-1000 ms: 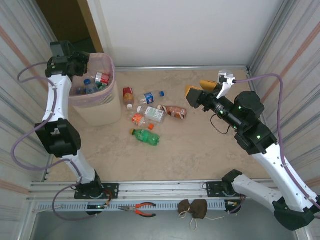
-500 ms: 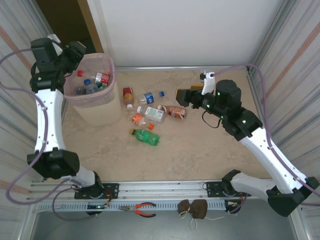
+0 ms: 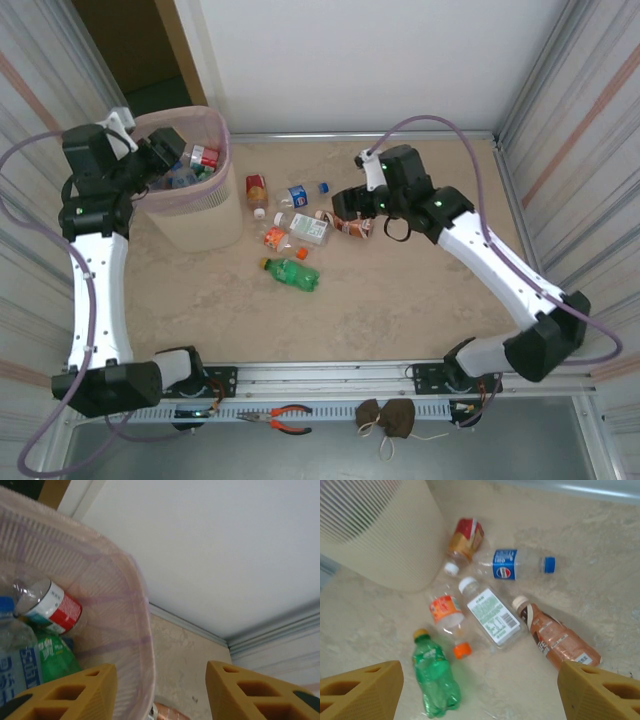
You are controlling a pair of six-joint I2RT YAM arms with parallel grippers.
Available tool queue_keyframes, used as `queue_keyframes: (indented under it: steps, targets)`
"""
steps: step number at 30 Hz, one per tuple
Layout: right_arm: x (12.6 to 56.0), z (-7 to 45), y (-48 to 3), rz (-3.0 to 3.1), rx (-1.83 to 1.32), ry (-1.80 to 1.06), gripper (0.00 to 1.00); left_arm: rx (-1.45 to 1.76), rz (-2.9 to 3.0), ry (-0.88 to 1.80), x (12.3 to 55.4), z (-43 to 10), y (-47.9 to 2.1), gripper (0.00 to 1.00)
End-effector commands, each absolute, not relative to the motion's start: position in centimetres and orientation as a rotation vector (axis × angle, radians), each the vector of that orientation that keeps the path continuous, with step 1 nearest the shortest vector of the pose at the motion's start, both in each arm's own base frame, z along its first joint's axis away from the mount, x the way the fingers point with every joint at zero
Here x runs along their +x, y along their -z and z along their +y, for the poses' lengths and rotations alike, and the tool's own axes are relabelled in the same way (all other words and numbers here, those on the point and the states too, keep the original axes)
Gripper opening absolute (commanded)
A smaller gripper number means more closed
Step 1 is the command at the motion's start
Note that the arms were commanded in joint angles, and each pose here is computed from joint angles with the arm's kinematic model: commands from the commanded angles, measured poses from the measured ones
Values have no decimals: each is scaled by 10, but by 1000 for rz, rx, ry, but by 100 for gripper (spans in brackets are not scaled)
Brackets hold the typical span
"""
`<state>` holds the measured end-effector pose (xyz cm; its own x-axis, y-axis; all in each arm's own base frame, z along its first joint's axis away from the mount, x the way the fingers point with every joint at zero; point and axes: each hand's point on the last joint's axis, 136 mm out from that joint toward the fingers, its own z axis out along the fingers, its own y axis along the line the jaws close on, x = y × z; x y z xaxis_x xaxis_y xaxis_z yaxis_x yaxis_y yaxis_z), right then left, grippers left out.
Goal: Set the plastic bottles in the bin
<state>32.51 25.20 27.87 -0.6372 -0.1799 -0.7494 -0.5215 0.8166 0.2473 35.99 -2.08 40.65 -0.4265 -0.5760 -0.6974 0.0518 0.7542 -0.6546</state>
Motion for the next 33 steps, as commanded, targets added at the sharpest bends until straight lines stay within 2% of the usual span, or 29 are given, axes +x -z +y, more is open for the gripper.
queue_keyframes:
  steps: [1, 5, 11, 20, 33]
  targets:
    - [315, 270, -256, 2295, -678, -532, 78, -329, 1928, 755, 341, -30, -396, 51]
    - [300, 308, -222, 2358, -813, -546, 77, -281, 1961, 770, 328, -38, -381, 55]
    - [269, 341, -162, 2467, -1069, -407, 77, -283, 2002, 807, 314, -45, -359, 56]
    - [251, 348, -95, 2553, -1277, -218, 84, -297, 2000, 880, 304, -53, -348, 65]
    - [236, 358, -44, 2646, -1392, -274, 81, -300, 2004, 913, 304, -56, -342, 67]
